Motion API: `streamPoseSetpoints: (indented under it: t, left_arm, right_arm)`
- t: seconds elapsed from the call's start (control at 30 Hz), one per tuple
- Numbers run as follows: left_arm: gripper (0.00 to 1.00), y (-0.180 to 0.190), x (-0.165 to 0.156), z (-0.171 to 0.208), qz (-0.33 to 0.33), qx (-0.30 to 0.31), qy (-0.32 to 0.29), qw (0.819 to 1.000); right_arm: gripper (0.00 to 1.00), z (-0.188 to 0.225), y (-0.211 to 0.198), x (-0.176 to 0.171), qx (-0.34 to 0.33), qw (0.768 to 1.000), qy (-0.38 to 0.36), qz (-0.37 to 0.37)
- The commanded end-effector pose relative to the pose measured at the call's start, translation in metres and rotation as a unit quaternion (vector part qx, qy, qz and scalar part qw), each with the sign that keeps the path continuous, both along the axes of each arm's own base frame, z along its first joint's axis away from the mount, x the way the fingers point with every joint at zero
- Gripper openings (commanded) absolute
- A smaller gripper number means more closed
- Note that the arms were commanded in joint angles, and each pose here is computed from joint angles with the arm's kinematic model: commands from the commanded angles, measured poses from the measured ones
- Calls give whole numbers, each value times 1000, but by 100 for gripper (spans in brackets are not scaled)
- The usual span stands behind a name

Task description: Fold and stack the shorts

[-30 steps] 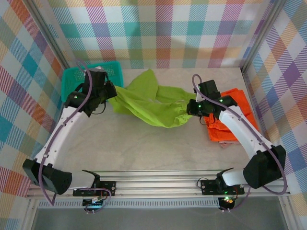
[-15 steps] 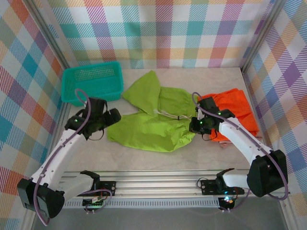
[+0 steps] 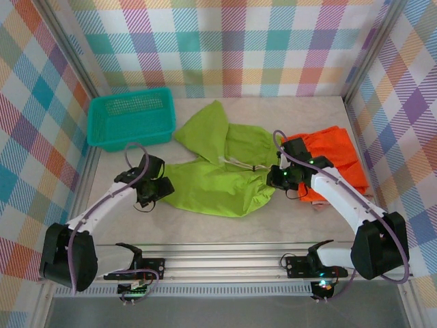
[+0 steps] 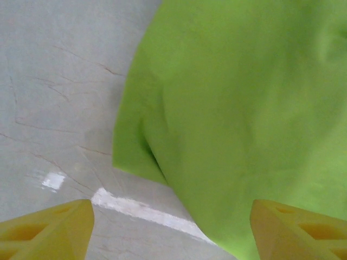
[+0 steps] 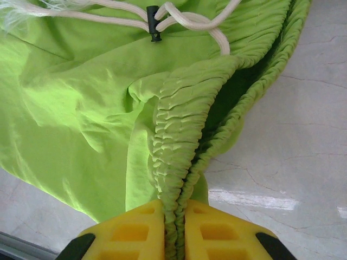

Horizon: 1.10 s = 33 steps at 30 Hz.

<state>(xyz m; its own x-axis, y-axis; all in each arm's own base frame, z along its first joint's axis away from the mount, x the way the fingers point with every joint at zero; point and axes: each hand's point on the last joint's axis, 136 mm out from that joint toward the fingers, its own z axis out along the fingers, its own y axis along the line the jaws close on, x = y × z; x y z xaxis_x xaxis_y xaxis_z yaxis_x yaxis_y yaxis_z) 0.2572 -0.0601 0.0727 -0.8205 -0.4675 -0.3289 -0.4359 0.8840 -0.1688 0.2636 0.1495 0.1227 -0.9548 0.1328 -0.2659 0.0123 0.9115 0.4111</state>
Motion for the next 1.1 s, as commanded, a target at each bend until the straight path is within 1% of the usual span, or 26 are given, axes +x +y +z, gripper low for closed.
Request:
streamPoseSetpoints:
  t: [0.0,0.1,0.2,0.3,0.4,0.5,0.57,0.63,0.67,0.7,0.73,0.8,0.9,1.0,1.07]
  left_arm:
    - [72,13,11,-9,8,40,-5,999]
    - [70,15,14,-21,7,54,14,998]
    - [65,17,17,-31,6,66,25,997]
    - [57,16,21,-38,4,67,32,997]
    - [45,16,24,-43,5,70,34,997]
    - [38,17,25,-48,4,80,43,996]
    - [29,18,25,-52,5,81,47,996]
    - [14,17,26,-52,7,80,47,996]
    - [9,17,27,-50,7,79,45,996]
    - [3,16,29,-44,7,78,40,996]
    - [0,16,31,-36,6,78,33,996]
    - [0,17,40,-11,2,83,11,996]
    - [0,22,52,43,-6,103,-34,994]
    - [0,31,57,99,-12,127,-72,989]
    - [0,36,57,129,-19,139,-88,986]
  right_arm:
    - [15,2,6,2,15,1000,0,2]
    - [15,3,5,2,12,1000,-2,2]
    - [15,5,4,2,11,1000,-5,2]
    - [16,7,4,2,11,1000,-6,3]
    - [16,7,4,2,11,1000,-7,2]
    - [16,8,4,3,11,1000,-6,2]
    - [16,9,4,3,12,1000,-7,2]
    - [15,9,4,3,11,1000,-8,3]
    - [16,9,4,3,10,1000,-8,4]
    - [16,11,4,3,9,1000,-9,4]
    - [16,12,3,3,8,1000,-11,4]
    - [16,15,1,3,3,1000,-15,5]
    - [15,20,-9,5,-26,999,-27,1]
    - [15,26,-21,8,-59,998,-34,-5]
    - [15,31,-26,10,-70,997,-39,-6]
